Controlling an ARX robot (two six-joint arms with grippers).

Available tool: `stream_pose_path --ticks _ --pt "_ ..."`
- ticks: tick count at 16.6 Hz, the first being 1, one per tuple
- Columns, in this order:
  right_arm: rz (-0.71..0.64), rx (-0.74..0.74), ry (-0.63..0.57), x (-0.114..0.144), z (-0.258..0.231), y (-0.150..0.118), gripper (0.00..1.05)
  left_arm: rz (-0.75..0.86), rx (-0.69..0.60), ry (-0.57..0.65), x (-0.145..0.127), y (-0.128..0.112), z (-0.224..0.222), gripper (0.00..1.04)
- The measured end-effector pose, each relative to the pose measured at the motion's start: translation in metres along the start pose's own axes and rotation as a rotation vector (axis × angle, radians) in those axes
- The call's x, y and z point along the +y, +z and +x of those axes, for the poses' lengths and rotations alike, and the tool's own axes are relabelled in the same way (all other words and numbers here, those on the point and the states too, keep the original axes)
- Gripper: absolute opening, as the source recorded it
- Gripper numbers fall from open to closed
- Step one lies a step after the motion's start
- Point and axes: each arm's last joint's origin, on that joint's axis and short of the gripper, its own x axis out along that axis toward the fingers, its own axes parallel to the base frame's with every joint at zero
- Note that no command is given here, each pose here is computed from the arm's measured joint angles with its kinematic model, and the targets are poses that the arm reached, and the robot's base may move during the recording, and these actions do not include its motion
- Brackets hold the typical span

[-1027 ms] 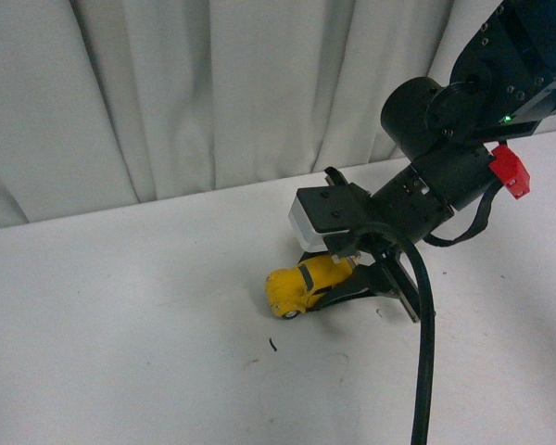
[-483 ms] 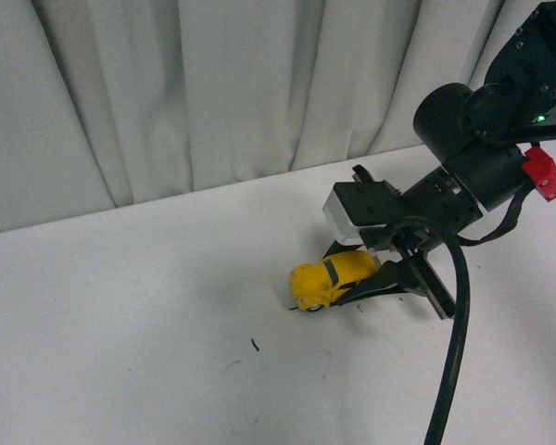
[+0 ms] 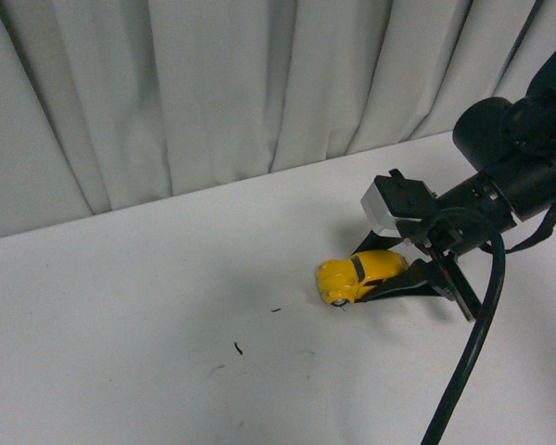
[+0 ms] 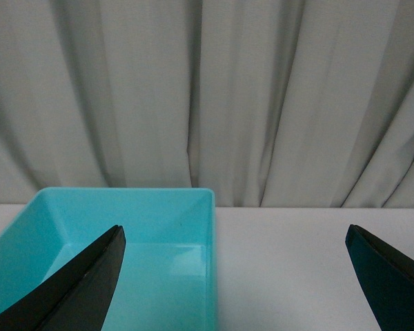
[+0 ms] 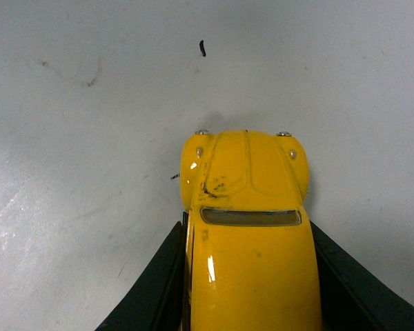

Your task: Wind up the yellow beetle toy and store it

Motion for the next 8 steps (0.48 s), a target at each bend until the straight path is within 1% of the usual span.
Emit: stream_pose_path --ticks 8 --pt "0.118 0.004 -0.074 0.022 -0.027 -0.03 0.42 0.0 0.0 0.0 0.0 0.0 0.0 0.98"
